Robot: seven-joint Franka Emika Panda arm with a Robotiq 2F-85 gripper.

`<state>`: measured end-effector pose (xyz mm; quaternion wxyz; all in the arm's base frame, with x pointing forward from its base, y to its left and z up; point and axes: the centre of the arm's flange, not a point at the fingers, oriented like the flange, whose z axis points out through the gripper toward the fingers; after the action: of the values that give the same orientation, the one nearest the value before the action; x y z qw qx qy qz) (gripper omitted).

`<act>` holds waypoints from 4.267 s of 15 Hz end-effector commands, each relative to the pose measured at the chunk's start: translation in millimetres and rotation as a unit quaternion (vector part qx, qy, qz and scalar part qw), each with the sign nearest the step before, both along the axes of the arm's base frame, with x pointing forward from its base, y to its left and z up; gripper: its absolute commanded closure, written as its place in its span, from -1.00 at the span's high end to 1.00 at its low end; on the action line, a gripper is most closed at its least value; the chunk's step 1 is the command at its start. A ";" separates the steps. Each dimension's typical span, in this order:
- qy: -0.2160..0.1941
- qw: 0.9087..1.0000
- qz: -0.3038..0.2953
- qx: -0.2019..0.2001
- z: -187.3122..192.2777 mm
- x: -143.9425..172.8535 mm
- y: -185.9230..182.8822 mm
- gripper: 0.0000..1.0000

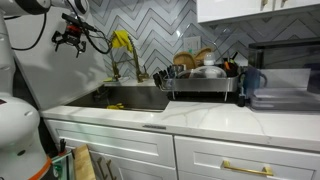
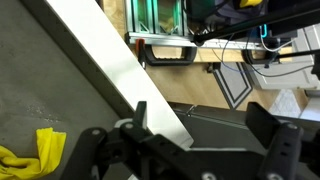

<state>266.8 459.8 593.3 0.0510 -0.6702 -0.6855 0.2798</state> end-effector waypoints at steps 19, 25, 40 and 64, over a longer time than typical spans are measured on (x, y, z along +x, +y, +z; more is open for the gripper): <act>-0.198 0.969 0.130 0.075 -46.9 -36.6 59.2 1.00; -0.251 0.945 0.171 0.125 -91.8 -30.0 76.3 1.00; -0.222 0.944 0.175 0.169 -184.7 -11.5 82.3 1.00; -0.251 0.954 0.004 0.163 -345.2 1.2 50.9 1.00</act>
<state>272.2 516.1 272.4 -0.0165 -0.6775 -0.7352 0.0119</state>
